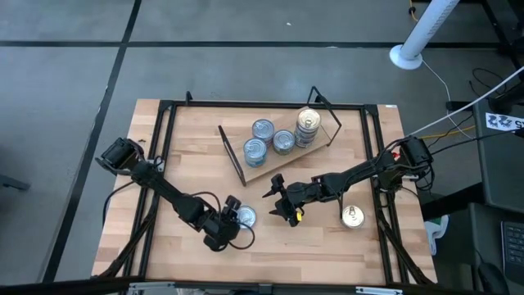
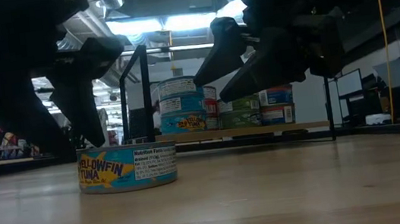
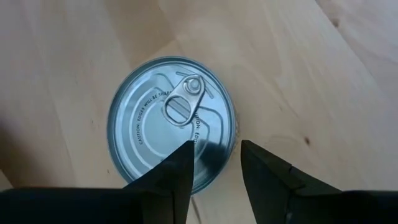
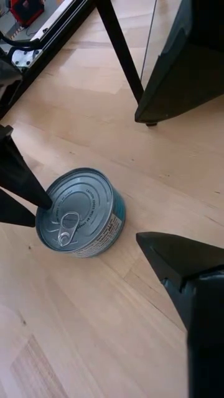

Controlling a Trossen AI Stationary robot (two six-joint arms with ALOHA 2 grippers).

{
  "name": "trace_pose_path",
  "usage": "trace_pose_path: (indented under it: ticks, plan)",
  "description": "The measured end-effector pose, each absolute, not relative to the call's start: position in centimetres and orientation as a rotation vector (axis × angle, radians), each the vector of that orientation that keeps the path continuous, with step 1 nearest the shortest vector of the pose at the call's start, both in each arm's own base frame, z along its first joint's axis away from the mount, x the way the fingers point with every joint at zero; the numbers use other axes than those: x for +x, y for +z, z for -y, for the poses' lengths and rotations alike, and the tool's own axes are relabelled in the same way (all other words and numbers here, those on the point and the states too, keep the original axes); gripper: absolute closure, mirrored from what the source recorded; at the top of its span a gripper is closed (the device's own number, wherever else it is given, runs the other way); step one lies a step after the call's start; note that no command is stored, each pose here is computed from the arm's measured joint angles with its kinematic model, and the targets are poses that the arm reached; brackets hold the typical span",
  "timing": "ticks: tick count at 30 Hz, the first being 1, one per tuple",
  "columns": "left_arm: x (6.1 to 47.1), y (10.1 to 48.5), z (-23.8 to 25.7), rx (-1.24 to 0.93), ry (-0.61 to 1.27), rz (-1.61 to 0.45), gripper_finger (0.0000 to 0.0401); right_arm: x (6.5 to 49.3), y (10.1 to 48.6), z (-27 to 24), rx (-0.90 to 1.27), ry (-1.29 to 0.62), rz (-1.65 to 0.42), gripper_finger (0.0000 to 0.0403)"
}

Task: Stack canned seafood by type on shelf
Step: Stack the yellow and blue tuna can on the shelf on top of the other yellow and blue tuna can

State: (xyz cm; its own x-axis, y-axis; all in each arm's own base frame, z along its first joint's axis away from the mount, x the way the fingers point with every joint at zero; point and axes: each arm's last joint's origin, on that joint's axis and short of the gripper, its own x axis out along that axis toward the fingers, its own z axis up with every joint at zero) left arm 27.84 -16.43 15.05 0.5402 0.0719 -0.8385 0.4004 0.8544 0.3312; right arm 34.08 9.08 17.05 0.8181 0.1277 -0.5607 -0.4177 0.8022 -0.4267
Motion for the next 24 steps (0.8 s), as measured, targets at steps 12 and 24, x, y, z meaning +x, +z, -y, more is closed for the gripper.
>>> trace_pose_path:
  ticks: [12, 24]
  plan:
    - [28.1, 13.7, 16.9, 0.647, -0.196, -0.995, 0.0274, 34.0, 16.9, -9.1, -0.572, 0.311, -0.552, 0.0104]
    - [28.5, 13.8, 16.9, 0.605, -0.154, -0.943, 0.0365, 34.0, 16.9, -9.0, -0.573, 0.308, -0.555, 0.0104]
